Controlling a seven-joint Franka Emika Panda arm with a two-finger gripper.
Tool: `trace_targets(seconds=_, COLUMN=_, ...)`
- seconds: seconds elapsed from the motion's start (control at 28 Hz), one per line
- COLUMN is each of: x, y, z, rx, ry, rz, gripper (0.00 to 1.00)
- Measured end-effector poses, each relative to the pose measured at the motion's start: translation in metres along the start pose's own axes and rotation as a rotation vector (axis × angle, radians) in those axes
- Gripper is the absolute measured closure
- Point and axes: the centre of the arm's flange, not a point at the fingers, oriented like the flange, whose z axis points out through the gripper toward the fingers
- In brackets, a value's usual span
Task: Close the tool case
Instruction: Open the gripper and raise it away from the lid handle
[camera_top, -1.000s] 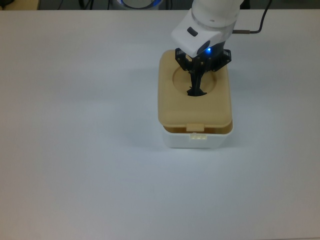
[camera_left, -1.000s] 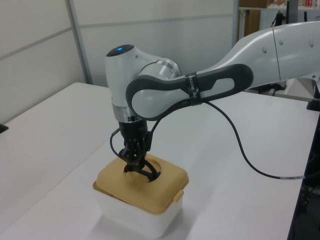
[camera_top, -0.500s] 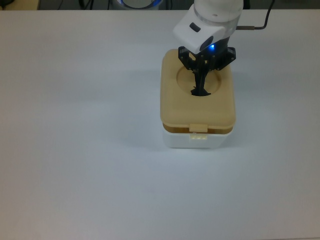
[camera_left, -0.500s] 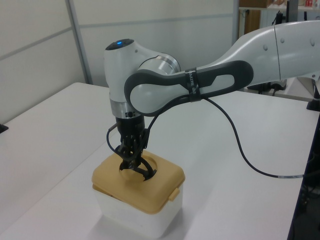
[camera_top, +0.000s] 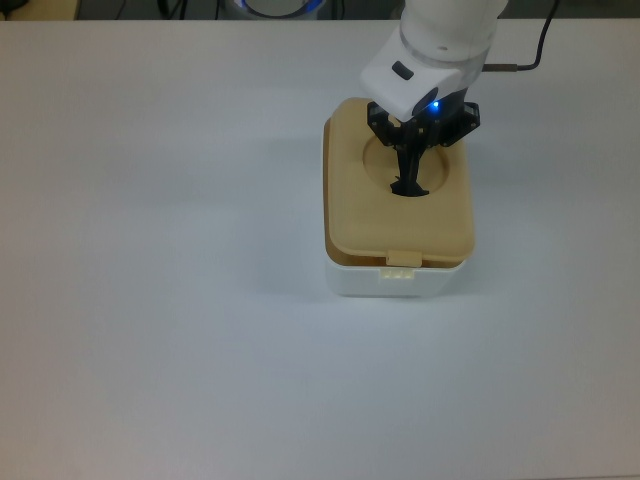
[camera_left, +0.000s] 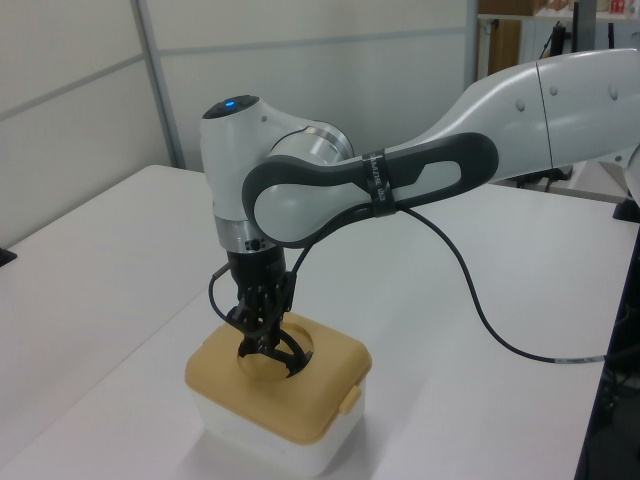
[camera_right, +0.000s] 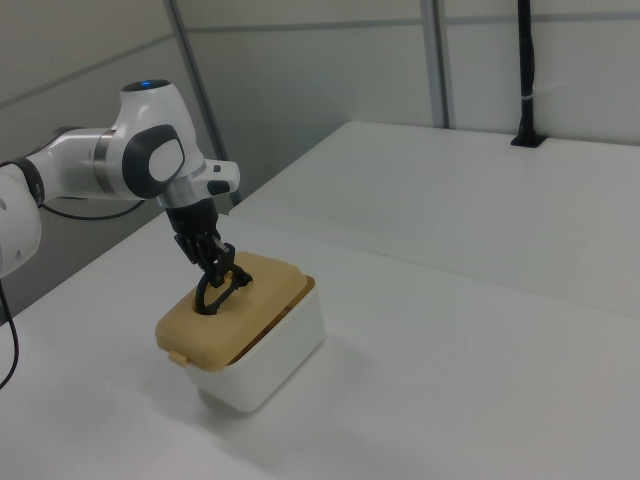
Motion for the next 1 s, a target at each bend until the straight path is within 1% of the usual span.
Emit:
trace_targets(seconds=0.39, x=0.002, y=0.003, z=-0.005, rx=0.004, ry=0.011, rz=0.008, gripper=0.92)
trace_targets(seconds=0.82, x=0.010, y=0.022, z=-0.011, rx=0.006, ry=0.023, rz=0.040, gripper=0.92)
trace_targets(seconds=0.89, x=0.011, y=0.022, z=-0.011, rx=0.006, ry=0.022, rz=0.041, gripper=0.89)
trace_targets(seconds=0.96, x=0.011, y=0.022, z=-0.008, rx=0.005, ry=0.018, rz=0.041, gripper=0.89)
trace_targets(seconds=1.0, x=0.012, y=0.022, z=-0.006, rx=0.004, ry=0.015, rz=0.042, gripper=0.84)
